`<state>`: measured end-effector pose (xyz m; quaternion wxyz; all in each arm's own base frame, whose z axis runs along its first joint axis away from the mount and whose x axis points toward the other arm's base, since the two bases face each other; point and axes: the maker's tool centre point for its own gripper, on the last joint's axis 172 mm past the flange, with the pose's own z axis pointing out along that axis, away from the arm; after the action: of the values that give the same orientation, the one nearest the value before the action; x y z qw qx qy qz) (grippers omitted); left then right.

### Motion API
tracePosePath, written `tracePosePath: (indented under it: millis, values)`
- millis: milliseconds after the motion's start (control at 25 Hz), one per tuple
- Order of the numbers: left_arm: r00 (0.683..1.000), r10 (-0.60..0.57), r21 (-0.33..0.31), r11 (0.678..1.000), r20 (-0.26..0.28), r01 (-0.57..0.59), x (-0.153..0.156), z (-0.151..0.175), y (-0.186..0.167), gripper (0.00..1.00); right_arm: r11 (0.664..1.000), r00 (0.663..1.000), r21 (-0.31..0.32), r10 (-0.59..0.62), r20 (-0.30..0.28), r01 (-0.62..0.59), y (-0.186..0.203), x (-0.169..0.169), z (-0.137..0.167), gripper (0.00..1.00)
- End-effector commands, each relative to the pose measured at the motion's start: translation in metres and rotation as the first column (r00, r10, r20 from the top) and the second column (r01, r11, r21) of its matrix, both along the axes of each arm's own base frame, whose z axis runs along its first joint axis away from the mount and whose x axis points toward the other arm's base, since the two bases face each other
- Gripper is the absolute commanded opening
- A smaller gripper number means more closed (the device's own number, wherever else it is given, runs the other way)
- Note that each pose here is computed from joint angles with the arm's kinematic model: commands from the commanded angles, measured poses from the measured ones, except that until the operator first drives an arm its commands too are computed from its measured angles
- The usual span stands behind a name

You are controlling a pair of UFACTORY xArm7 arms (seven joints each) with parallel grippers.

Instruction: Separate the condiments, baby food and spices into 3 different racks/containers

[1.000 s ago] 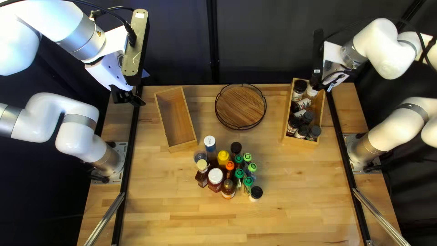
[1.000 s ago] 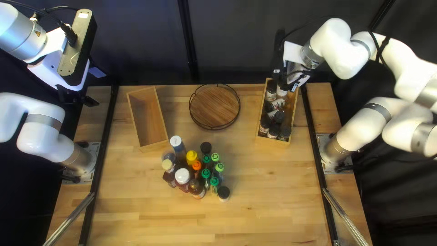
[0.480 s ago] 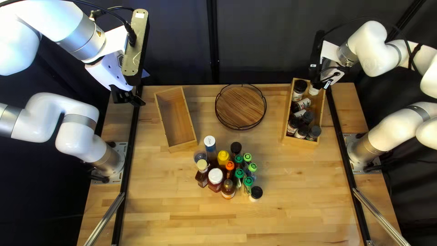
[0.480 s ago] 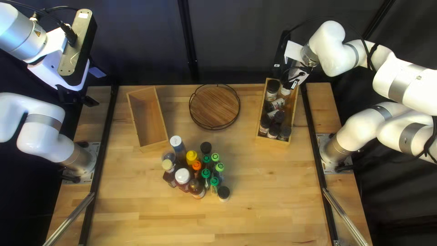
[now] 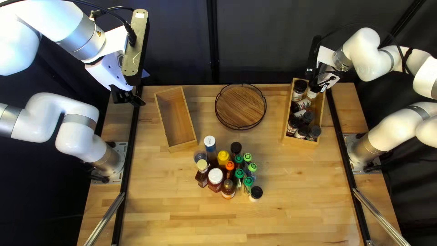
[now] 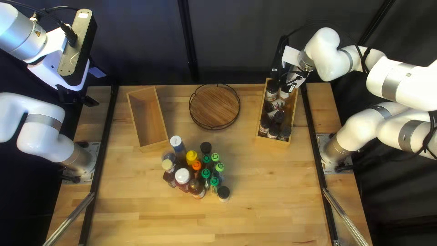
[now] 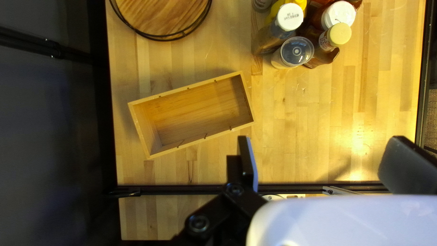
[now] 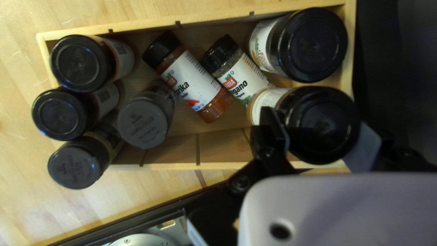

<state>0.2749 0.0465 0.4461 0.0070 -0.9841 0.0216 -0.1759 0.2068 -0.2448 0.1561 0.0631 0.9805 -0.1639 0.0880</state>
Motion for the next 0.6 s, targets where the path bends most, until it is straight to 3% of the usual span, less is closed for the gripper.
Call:
tracePosePath:
  millis: [40,440,600]
  values:
    - [1.000,0.000,0.000,1.000,0.000,0.000,0.000,0.000,0.000,1.00,1.000,1.000,0.006,0.003,-0.004,-0.003,0.005,0.005,0.000,1.00]
    - [1.000,0.000,0.000,1.000,0.000,0.000,0.000,0.000,0.000,1.00,0.998,0.998,0.004,0.059,-0.001,-0.059,0.035,0.030,0.029,1.00]
    - [1.000,0.000,0.000,1.000,0.000,0.000,0.000,0.000,0.000,1.00,0.993,0.993,-0.005,0.120,0.006,-0.120,0.070,0.053,0.047,1.00]
